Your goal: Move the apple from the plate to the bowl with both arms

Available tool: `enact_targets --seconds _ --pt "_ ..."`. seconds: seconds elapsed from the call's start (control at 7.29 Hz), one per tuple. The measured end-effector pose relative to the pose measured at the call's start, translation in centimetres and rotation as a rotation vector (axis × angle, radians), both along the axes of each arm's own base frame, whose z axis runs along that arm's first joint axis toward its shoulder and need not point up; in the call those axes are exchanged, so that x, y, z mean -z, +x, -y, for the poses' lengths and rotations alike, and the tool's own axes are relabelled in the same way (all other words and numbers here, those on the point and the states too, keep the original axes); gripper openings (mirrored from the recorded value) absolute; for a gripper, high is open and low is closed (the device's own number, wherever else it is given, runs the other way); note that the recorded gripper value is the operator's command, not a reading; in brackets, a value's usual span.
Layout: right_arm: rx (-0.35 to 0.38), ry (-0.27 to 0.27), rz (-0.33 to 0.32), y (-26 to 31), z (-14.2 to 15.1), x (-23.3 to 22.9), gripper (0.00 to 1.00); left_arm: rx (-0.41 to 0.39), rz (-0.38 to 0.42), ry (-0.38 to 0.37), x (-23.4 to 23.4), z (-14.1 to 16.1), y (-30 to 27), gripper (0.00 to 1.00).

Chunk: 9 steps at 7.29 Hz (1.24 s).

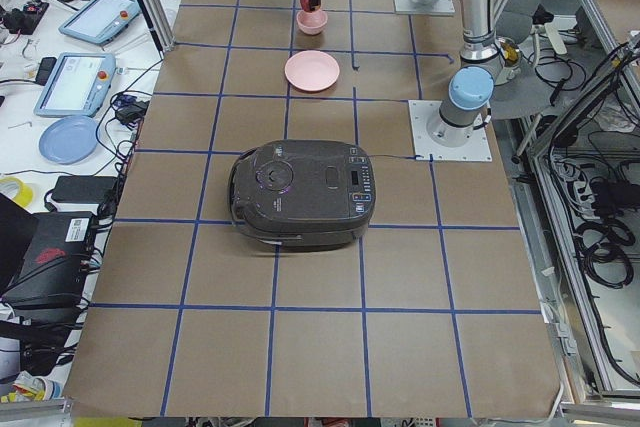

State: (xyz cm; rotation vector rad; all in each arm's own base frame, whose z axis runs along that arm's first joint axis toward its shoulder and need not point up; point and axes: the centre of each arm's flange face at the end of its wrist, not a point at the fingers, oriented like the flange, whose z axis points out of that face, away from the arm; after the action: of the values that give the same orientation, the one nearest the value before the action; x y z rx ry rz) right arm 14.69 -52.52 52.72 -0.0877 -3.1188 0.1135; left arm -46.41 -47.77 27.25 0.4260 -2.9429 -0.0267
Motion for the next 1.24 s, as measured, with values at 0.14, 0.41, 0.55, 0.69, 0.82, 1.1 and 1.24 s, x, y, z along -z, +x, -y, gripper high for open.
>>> enact_targets --seconds 0.14,0.41,0.55,0.69,0.82,1.1,1.24 --pt "0.000 -0.001 -0.002 0.0 0.0 0.0 1.00 0.005 0.010 0.014 1.3 -0.2 -0.4 0.69" --pt "-0.001 0.000 -0.007 0.0 -0.1 0.0 1.00 0.017 0.025 0.037 3.1 -0.7 -1.0 1.00" --pt "-0.002 0.000 -0.008 0.0 -0.1 0.0 1.00 0.021 0.025 0.040 3.3 -0.9 -1.1 1.00" --pt "-0.002 0.002 -0.010 0.0 -0.1 0.0 1.00 0.025 0.025 0.041 3.3 -1.1 -1.0 1.00" --pt "-0.001 0.005 -0.011 -0.1 -0.1 0.0 1.00 0.033 0.022 0.030 2.6 -1.2 -0.7 1.00" --pt "0.000 0.008 -0.012 -0.1 -0.1 0.0 1.00 0.080 0.006 -0.022 -0.9 -0.2 1.5 1.00" --pt "-0.001 0.009 -0.012 -0.1 -0.2 0.0 1.00 0.140 0.029 -0.050 -3.7 0.8 4.6 1.00"
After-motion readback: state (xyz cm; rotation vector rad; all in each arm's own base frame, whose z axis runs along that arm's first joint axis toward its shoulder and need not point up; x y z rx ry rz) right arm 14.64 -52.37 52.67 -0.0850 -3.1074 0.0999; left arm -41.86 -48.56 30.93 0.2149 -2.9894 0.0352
